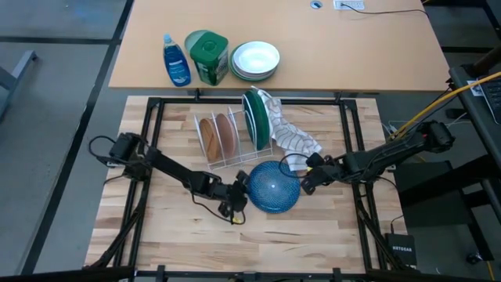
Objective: Sort dishes
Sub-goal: Put the blue plate into the dish rack
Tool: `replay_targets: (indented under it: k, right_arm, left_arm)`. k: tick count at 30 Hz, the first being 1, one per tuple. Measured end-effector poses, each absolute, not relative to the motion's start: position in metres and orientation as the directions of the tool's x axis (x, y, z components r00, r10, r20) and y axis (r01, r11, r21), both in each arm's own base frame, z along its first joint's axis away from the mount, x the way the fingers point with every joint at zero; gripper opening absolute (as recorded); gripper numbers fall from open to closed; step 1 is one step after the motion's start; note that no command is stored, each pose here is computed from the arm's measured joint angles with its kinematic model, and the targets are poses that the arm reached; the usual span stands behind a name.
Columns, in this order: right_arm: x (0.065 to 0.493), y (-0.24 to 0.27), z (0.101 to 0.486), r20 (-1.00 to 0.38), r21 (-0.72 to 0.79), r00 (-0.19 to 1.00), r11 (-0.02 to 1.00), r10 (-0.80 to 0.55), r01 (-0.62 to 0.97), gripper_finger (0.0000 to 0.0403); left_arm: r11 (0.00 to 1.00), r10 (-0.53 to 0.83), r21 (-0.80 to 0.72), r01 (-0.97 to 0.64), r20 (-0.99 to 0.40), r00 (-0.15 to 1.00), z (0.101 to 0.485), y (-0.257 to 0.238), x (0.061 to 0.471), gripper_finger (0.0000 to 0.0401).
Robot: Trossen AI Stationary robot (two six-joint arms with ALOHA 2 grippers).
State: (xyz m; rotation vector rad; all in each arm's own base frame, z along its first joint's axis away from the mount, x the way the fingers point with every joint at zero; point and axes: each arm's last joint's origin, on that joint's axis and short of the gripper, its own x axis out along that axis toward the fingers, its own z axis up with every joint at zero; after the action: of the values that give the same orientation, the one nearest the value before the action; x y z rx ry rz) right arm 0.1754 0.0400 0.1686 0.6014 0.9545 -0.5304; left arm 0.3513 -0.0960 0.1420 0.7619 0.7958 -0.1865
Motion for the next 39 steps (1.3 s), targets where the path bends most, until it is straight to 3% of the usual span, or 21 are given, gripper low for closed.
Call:
replay_targets:
  k: [6, 14, 23, 32, 39]
  right_arm:
    - [0.175, 0.04, 0.157, -0.841, 0.305, 0.523, 0.675, -0.14, 0.672, 0.0099]
    - [0.181, 0.041, 0.141, -0.866, 0.282, 0.477, 0.637, -0.154, 0.718, 0.0099]
    - [0.197, 0.047, 0.118, -0.88, 0.285, 0.458, 0.635, -0.123, 0.718, 0.0099]
    - [0.203, 0.049, 0.116, -0.872, 0.314, 0.479, 0.636, -0.1, 0.705, 0.0099]
    - [0.205, 0.05, 0.116, -0.865, 0.326, 0.497, 0.675, -0.07, 0.662, 0.0099]
  left_arm:
    - [0.618, 0.186, 0.618, 0.485, -0.715, 0.674, 0.125, -0.097, 0.353, 0.0114]
    - [0.62, 0.229, 0.65, 0.439, -0.686, 0.691, 0.126, -0.09, 0.357, 0.0111]
    - [0.554, 0.254, 0.677, 0.484, -0.692, 0.676, 0.125, -0.076, 0.36, 0.0111]
    - [0.465, 0.262, 0.714, 0.523, -0.676, 0.689, 0.127, -0.073, 0.362, 0.0111]
    - [0.482, 0.249, 0.747, 0.459, -0.618, 0.745, 0.133, -0.074, 0.368, 0.0111]
